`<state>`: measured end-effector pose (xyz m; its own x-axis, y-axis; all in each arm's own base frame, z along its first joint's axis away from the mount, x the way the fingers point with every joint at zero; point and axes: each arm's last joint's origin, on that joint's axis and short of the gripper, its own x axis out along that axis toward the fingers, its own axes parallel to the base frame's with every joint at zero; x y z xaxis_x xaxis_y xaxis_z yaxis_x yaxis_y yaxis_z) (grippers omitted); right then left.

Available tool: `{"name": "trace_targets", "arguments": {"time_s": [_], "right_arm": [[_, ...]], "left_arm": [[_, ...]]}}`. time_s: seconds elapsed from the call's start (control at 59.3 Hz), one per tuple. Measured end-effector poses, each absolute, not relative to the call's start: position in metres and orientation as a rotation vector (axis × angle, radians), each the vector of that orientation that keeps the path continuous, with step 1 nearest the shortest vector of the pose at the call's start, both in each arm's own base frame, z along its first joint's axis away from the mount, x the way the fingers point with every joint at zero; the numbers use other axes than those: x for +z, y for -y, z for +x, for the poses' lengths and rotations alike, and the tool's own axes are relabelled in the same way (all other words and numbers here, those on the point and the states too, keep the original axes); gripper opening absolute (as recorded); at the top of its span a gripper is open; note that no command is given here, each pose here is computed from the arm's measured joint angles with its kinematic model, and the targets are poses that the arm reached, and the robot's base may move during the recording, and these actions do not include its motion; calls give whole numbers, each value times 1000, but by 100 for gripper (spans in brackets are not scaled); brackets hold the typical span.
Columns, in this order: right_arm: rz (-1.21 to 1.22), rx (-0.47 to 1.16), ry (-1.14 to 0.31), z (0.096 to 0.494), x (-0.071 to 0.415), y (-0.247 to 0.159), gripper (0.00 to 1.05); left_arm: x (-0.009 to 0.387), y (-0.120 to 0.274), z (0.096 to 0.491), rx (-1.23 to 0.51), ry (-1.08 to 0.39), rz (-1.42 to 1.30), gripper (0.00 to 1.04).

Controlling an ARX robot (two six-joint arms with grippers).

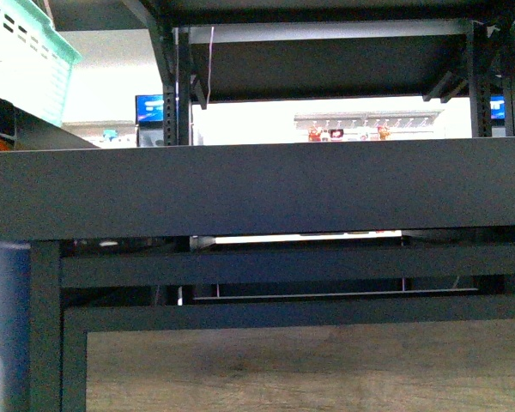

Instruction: Pick lemon from shelf

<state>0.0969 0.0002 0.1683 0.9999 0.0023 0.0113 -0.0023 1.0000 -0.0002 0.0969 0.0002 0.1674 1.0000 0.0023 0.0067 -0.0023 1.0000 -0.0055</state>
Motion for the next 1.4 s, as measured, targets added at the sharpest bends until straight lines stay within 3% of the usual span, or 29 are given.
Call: {"name": "trace_targets", "arguments": {"time_s": [1.399], "right_arm": [[0,2,10,97,168,0,102]], "left_arm": [[167,0,97,2,7,-4,97]]}}
